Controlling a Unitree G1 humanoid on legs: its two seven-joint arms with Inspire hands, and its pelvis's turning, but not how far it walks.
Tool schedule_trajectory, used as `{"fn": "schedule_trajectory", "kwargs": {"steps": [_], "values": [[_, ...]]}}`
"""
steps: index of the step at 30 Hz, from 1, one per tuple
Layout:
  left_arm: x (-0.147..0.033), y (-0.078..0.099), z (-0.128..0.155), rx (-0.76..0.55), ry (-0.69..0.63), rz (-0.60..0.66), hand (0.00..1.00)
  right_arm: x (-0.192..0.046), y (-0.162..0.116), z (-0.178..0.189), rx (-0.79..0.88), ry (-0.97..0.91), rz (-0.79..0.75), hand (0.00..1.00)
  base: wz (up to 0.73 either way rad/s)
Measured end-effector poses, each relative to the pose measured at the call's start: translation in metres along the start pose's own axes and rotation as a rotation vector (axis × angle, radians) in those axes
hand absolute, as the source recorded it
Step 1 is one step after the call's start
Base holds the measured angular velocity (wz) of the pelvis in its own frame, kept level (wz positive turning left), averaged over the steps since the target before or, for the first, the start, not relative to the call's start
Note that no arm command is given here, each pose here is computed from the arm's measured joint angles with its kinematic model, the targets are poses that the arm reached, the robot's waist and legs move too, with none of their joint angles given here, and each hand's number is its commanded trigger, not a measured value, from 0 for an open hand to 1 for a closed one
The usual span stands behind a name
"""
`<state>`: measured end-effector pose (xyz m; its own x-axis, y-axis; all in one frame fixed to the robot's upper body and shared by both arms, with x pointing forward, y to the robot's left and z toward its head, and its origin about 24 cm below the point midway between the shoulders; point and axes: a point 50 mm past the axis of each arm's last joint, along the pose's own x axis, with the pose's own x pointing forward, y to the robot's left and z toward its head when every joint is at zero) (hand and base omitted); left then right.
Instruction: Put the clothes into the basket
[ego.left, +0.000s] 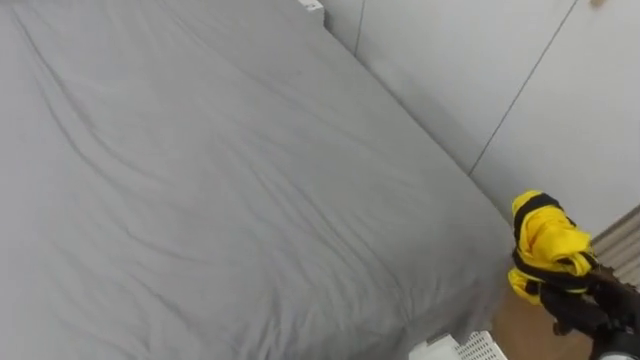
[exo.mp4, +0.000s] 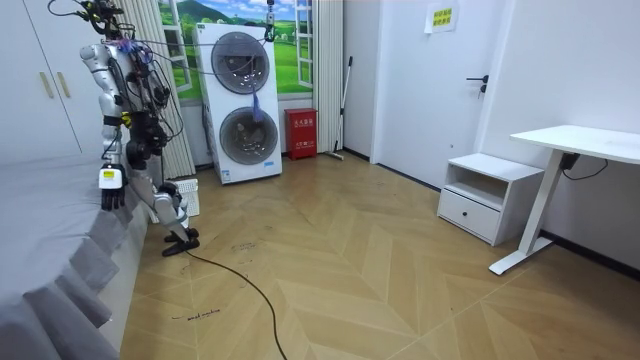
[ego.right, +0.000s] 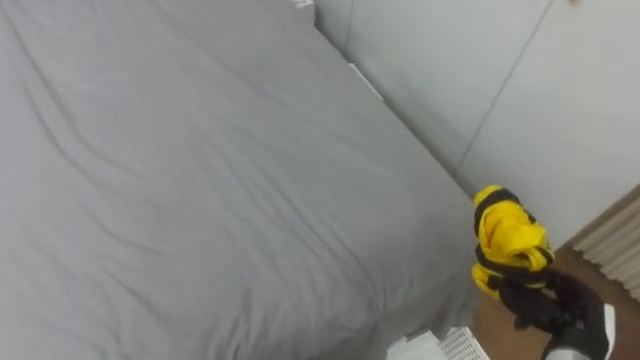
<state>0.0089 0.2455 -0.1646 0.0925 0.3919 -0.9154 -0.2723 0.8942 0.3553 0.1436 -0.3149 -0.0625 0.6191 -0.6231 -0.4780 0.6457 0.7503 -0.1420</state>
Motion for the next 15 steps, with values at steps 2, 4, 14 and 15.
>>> {"fn": "schedule_trajectory", "kwargs": {"steps": [2, 4, 14, 15], "values": [[0.000, -0.002, 0.000, -0.002, 0.001, -0.006, 0.00, 0.001, 0.000, -0.003, 0.022, 0.019, -0.003, 1.00, -0.39], [0.000, -0.003, 0.001, -0.021, 0.002, -0.011, 0.00, 0.002, 0.002, -0.001, 0.032, 0.014, 0.000, 1.00, -0.33], [0.000, -0.028, 0.049, -0.066, -0.084, -0.104, 0.00, 0.028, 0.032, 0.020, 0.108, 0.020, -0.007, 1.00, -0.08], [-0.001, -0.030, 0.052, -0.066, -0.093, -0.110, 0.00, 0.029, 0.033, 0.020, 0.109, 0.022, -0.012, 1.00, 0.11]]}}
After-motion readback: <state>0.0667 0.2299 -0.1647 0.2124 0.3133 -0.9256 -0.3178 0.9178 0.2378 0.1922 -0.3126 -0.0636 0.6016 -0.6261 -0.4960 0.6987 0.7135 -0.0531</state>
